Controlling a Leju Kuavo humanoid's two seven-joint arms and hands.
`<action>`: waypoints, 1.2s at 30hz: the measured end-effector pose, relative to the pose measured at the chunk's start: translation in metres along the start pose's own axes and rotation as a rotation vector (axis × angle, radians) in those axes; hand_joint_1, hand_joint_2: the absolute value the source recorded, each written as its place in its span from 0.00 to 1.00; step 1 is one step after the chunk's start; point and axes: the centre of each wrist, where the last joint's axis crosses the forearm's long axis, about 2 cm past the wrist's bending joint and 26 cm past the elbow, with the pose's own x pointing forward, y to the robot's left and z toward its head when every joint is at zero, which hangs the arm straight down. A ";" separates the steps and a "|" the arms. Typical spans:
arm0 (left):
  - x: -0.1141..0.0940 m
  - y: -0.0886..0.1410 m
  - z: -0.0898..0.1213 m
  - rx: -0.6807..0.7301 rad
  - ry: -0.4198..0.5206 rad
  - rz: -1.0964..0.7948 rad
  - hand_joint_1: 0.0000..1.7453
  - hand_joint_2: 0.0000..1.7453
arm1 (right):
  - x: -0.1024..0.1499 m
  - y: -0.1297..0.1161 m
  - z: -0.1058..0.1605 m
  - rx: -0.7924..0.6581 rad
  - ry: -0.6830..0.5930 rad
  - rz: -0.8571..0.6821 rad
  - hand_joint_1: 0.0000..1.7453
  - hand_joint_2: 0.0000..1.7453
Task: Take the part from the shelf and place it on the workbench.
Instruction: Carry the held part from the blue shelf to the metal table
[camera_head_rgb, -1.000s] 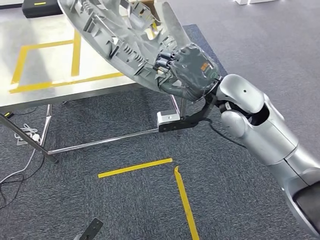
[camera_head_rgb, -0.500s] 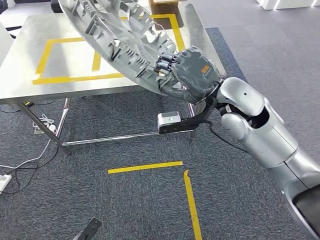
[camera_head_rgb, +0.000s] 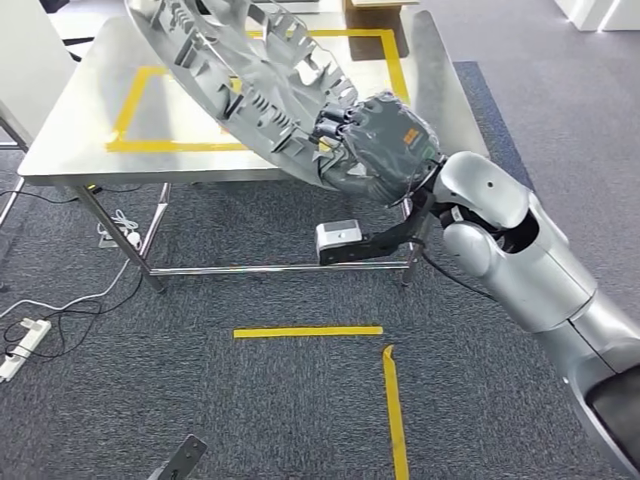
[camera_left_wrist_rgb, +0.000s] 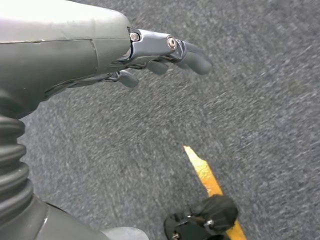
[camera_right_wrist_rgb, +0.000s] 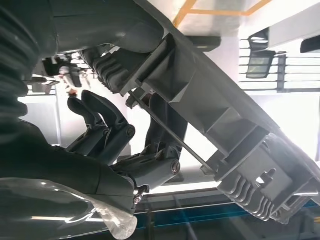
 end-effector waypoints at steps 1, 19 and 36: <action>0.000 0.000 0.000 -0.013 0.000 0.004 0.00 1.00 | 0.000 0.000 0.000 0.003 -0.002 -0.002 1.00 1.00; -0.004 0.003 0.000 -0.098 -0.020 0.029 0.00 1.00 | 0.001 0.009 0.004 0.016 0.015 0.013 1.00 1.00; -0.010 0.004 0.001 -0.098 -0.010 0.027 0.00 1.00 | 0.001 0.013 0.006 0.019 0.021 0.009 1.00 1.00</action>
